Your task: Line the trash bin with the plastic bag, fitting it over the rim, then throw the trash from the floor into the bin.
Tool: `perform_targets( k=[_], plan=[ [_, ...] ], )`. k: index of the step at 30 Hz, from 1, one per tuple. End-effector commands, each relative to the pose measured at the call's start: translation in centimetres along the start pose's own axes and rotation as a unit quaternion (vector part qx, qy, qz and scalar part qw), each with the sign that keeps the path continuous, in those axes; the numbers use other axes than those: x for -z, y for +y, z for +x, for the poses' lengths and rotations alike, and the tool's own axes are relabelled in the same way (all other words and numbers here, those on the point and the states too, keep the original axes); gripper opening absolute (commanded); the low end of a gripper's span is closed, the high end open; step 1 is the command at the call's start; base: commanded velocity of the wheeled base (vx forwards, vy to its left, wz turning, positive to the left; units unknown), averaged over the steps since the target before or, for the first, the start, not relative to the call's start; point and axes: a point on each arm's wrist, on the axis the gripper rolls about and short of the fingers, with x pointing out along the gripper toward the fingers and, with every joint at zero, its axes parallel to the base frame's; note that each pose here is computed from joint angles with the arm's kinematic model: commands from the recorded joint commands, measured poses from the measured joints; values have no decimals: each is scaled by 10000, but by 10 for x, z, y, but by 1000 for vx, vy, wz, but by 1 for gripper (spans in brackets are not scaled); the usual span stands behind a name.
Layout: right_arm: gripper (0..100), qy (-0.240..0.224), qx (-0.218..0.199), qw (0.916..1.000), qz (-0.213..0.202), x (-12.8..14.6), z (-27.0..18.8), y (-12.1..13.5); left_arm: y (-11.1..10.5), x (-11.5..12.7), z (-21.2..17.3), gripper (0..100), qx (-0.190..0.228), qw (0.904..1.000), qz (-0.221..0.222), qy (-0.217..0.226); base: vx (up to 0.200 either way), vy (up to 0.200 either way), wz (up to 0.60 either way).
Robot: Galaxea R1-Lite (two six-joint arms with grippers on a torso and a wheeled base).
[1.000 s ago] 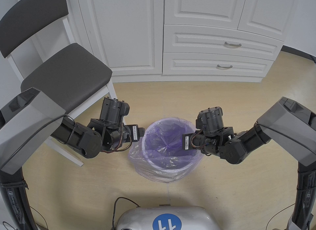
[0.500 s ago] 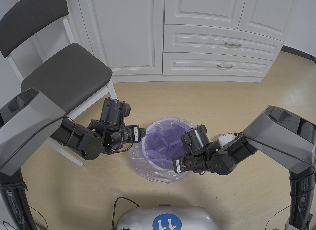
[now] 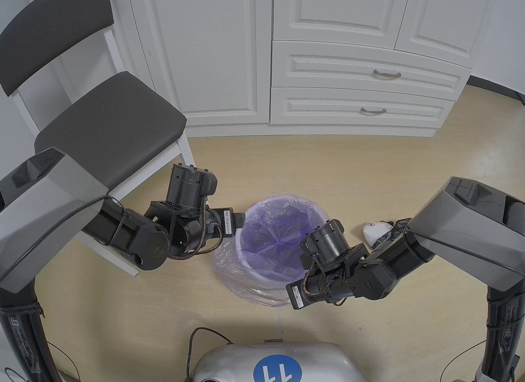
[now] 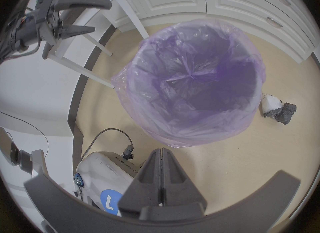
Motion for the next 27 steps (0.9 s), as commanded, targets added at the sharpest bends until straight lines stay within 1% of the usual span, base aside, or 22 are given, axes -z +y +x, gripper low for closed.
perform_targets(
  k=[1,3,6,7,8,9,11,14,17,18,21,22,24,27],
  plan=[
    [0,157,86,9998,76,5,19,-8,0,1,1,100,-7,10000,-5,14,0,0,0],
    [0,201,175,9995,149,5,25,-16,1,1,1,100,-13,10000,-9,13,0,0,0],
    [0,224,252,9993,183,5,28,-21,1,1,2,100,-13,10000,-9,13,0,0,0],
    [0,272,367,9986,266,6,36,-31,1,2,3,100,-18,10000,-6,27,0,0,0],
    [0,261,431,9983,278,5,38,-35,1,2,3,100,-18,10000,-6,27,0,0,0],
    [0,269,477,9981,273,5,39,-37,1,2,3,100,-18,10000,-6,27,0,0,0],
    [0,277,752,9967,161,6,42,-51,1,2,3,100,-18,10000,-6,27,0,0,0],
    [0,262,982,9948,67,5,45,-67,1,2,3,100,-18,10000,-6,27,0,0,0],
    [0,243,1033,9943,113,3,45,-73,1,2,3,100,-25,10000,-10,26,0,0,0],
    [0,197,1116,9933,214,1,46,-85,2,2,3,100,-40,10000,-16,30,0,0,0],
    [0,170,1151,9928,294,-1,47,-94,4,1,3,100,-57,10000,-37,19,0,0,0],
    [0,144,1163,9924,374,-3,46,-102,4,0,2,100,-52,10000,-40,4,0,0,0],
    [0,126,1177,9921,404,-4,46,-105,4,-1,0,100,-47,10000,-44,-10,0,0,0],
    [0,138,1265,9909,431,-4,44,-120,2,-6,-11,100,9,10000,-24,-89,0,0,0]
  ],
)
